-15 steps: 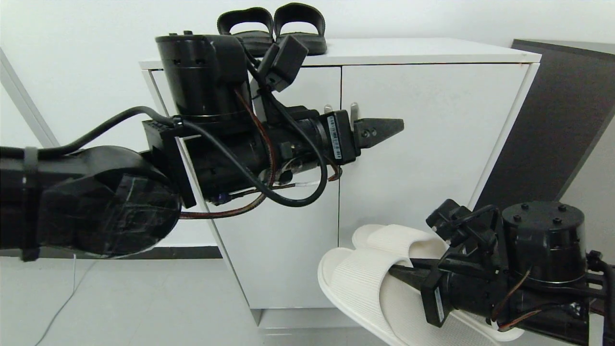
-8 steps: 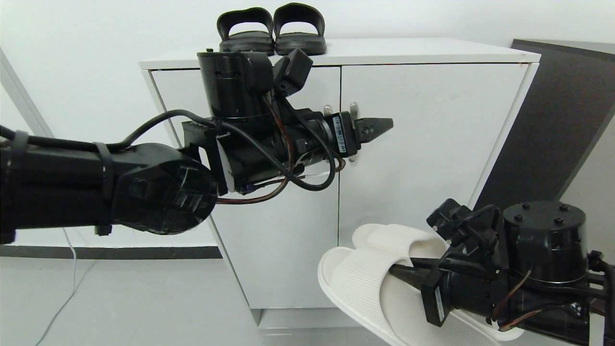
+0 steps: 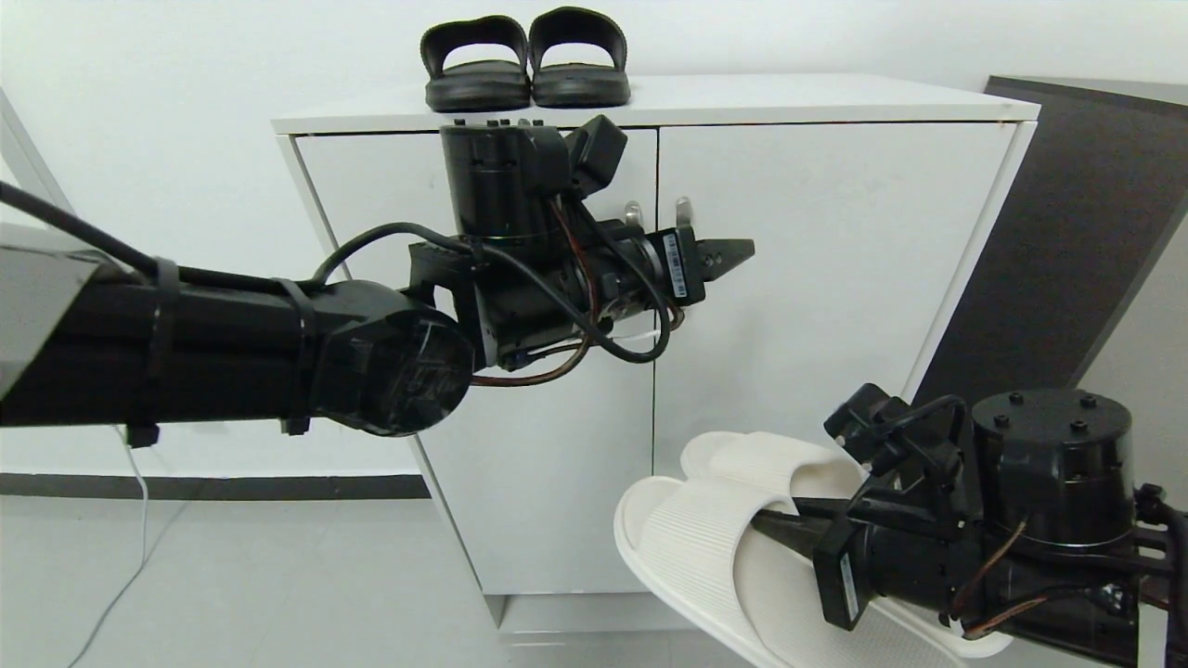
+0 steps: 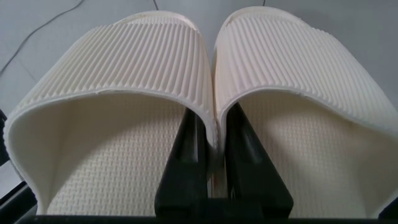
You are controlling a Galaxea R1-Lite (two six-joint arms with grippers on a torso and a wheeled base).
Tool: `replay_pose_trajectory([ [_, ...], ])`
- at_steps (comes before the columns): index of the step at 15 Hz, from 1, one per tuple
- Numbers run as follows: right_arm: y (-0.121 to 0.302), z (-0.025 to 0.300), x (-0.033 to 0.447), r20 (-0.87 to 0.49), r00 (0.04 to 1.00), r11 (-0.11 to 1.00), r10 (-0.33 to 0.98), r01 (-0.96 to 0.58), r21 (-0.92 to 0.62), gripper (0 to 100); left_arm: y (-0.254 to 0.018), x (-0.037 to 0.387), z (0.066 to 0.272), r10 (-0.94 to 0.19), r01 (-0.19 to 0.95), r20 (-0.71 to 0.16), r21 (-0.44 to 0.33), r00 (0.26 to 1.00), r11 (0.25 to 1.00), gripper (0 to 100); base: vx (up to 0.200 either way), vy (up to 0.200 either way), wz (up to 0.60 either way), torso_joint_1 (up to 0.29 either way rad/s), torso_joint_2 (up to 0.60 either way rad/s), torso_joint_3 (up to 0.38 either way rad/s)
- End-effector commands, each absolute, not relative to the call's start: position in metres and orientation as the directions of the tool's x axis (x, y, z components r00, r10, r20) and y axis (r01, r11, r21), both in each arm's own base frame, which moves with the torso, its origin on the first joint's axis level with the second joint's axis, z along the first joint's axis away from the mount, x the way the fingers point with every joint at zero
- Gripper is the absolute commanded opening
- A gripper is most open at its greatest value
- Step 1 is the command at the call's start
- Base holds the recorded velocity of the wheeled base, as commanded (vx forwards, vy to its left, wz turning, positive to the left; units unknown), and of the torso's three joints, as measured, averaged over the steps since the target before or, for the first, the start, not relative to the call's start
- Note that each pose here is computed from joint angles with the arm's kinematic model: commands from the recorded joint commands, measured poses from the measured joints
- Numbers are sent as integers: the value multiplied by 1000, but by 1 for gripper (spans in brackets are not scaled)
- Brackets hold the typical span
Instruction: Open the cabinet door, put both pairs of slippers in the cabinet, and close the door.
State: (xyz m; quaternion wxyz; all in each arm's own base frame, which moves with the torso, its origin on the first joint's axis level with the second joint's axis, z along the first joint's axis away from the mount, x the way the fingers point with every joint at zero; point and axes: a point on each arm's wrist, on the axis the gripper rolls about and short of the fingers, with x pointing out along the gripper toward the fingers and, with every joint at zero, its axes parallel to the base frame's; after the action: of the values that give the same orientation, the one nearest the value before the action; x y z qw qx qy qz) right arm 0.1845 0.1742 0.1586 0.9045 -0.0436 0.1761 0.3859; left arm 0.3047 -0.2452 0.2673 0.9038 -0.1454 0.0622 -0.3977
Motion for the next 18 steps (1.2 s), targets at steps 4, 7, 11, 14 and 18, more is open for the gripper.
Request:
replay_pose_trajectory([
  [4,170,155,178,-363,585,650,725,-755,82,0,-242,299,267,-741,702,-5,-316,672,638,0,0,0,0,0,0,0],
  [7,164,157,168,-348,512,578,785,-808,113,0,-234,288,265,-744,701,-21,-317,668,639,0,0,0,0,0,0,0],
  [11,160,156,163,-347,488,546,801,-833,89,0,-229,258,266,-773,727,-29,-318,634,608,0,0,0,0,0,0,0],
  [14,160,156,163,-350,487,546,800,-833,90,0,-227,236,267,-795,753,-8,-313,607,578,0,0,0,0,0,0,0],
  [18,160,154,163,-354,486,546,799,-833,90,0,-209,209,276,-805,770,23,-309,593,559,0,0,0,0,0,0,0],
])
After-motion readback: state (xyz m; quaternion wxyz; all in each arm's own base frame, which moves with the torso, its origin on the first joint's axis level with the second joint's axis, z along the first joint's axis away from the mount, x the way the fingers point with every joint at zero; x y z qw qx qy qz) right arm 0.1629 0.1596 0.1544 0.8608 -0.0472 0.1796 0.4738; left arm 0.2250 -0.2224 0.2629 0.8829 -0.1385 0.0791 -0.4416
